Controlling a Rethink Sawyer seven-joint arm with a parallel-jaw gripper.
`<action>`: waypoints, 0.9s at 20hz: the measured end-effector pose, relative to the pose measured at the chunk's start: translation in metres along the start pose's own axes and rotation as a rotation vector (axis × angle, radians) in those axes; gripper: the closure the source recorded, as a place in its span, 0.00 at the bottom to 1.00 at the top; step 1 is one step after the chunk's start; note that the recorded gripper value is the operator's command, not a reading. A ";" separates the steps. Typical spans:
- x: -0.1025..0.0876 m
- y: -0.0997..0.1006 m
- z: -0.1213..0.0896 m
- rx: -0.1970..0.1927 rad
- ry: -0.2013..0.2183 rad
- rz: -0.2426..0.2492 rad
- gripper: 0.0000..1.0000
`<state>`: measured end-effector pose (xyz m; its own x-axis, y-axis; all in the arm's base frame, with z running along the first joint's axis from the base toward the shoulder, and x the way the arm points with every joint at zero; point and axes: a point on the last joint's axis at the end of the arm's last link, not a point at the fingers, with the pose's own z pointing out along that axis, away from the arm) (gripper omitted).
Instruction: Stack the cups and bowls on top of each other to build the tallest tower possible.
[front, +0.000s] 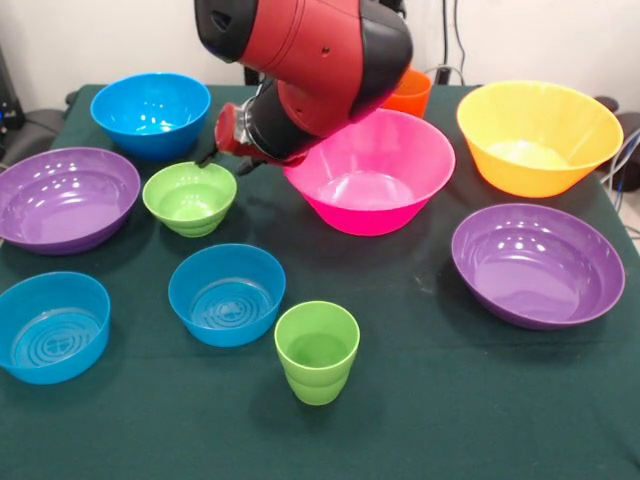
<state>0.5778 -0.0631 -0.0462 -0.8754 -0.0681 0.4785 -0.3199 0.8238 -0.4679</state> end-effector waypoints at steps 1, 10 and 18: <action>0.000 -0.001 -0.001 0.000 -0.001 0.001 0.00; -0.002 -0.004 -0.003 -0.005 -0.016 0.008 0.00; -0.036 -0.022 0.010 -0.098 -0.220 0.067 0.00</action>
<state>0.6128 -0.0847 -0.0603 -0.9547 -0.1241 0.2703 -0.2316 0.8806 -0.4134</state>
